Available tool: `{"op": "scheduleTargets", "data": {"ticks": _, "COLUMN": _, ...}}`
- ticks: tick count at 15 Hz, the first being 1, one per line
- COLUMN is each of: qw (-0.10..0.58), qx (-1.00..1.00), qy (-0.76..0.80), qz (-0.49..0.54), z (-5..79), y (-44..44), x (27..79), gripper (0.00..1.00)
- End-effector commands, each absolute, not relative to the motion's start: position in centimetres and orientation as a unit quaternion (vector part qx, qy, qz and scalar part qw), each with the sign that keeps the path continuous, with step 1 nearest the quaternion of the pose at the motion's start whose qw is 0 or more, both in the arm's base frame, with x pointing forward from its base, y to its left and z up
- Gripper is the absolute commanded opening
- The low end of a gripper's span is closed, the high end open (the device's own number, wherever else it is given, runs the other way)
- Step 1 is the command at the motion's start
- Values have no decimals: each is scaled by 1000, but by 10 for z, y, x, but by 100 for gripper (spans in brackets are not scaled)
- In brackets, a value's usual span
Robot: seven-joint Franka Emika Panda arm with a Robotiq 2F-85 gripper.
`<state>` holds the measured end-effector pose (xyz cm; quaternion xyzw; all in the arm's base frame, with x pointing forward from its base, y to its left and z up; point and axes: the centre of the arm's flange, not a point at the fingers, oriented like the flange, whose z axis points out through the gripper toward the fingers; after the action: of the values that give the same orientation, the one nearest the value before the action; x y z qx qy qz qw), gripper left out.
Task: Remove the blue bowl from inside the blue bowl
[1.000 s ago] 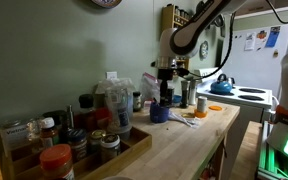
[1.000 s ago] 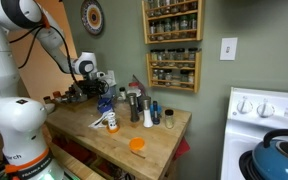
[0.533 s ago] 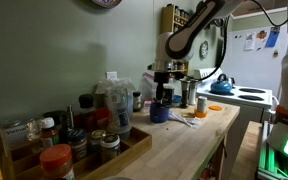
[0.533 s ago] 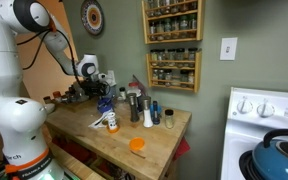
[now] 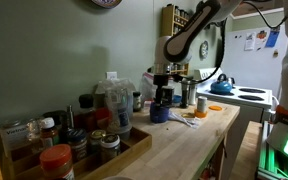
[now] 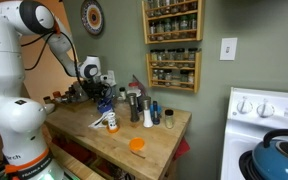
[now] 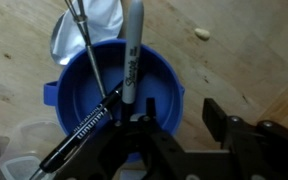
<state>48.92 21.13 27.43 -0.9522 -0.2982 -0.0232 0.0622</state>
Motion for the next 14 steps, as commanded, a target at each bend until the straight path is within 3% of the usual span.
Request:
{"op": "scheduleTargets", "data": {"ticks": 1, "qw": 59, "qx": -955, "qy": -291, "qz": -21, "z": 273, "y": 214, "x": 492, "gripper": 22}}
{"op": "scheduleTargets", "data": {"ticks": 3, "qw": 63, "qx": -954, "qy": -293, "qz": -21, "z": 274, "y": 214, "x": 493, "gripper": 7}}
{"op": "scheduleTargets", "data": {"ticks": 5, "qw": 63, "qx": -955, "qy": -291, "qz": -21, "z": 274, "y": 213, "x": 494, "gripper": 2}}
{"op": "scheduleTargets", "data": {"ticks": 9, "qw": 69, "qx": -949, "qy": -306, "qz": -36, "z": 293, "y": 217, "x": 488, "gripper": 5}}
{"op": "scheduleTargets", "data": {"ticks": 14, "qw": -22, "qx": -941, "qy": -332, "qz": -58, "z": 342, "y": 241, "x": 468, "gripper": 5}}
